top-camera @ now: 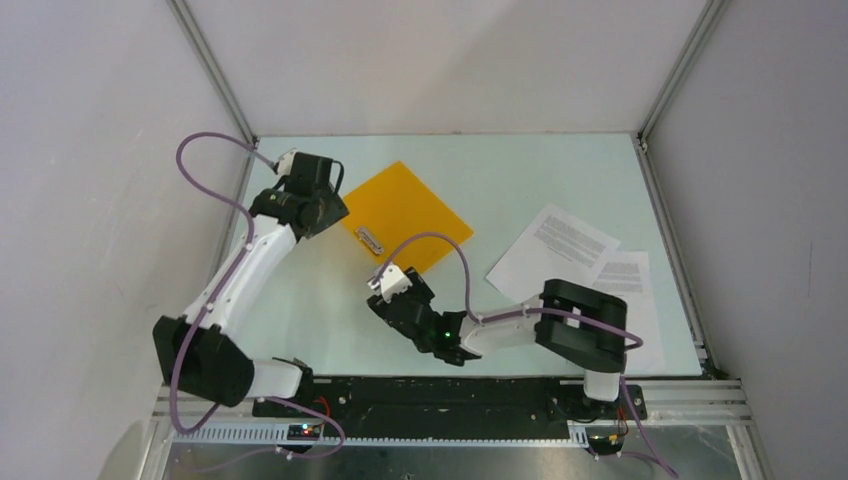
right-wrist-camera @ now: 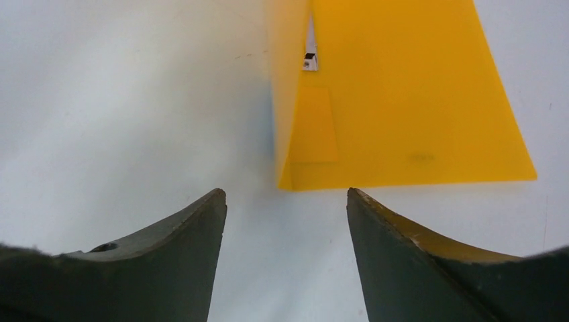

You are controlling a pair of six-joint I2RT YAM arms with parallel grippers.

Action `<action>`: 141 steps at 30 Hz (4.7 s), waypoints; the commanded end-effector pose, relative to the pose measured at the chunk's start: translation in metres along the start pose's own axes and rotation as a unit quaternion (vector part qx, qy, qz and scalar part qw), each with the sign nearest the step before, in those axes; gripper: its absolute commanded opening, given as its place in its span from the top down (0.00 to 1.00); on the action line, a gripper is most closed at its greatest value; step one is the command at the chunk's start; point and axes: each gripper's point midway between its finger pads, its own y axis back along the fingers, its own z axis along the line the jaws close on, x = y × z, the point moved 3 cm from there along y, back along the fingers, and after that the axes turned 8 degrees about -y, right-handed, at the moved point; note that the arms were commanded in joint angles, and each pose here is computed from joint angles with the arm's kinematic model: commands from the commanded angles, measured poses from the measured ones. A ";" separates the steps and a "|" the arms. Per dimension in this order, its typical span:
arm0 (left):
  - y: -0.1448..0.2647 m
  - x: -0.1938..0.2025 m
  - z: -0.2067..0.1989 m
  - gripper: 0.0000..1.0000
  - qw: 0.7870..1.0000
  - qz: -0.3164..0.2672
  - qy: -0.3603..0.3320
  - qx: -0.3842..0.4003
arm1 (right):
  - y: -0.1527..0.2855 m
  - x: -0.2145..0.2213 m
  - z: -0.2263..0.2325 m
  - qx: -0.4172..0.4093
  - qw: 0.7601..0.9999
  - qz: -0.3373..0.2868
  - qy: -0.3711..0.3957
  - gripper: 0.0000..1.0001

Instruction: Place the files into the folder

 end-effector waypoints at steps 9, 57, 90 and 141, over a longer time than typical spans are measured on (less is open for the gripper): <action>0.027 0.043 0.082 0.22 0.998 -0.030 -0.010 -0.049 | 0.099 -0.045 0.008 -0.129 0.987 -0.010 -0.099 0.18; 0.014 0.050 0.136 0.07 0.991 0.004 0.040 -0.129 | -0.125 -0.080 -0.184 -0.182 0.906 0.243 -0.294 0.42; 0.149 -0.025 -0.157 0.20 0.956 -0.016 -0.036 0.292 | 0.042 -0.104 -0.170 0.163 0.934 0.081 -0.308 1.00; -0.143 0.176 -0.050 0.32 0.975 0.184 -0.125 -0.002 | 0.037 -0.008 -0.246 0.181 0.911 0.193 -0.318 0.32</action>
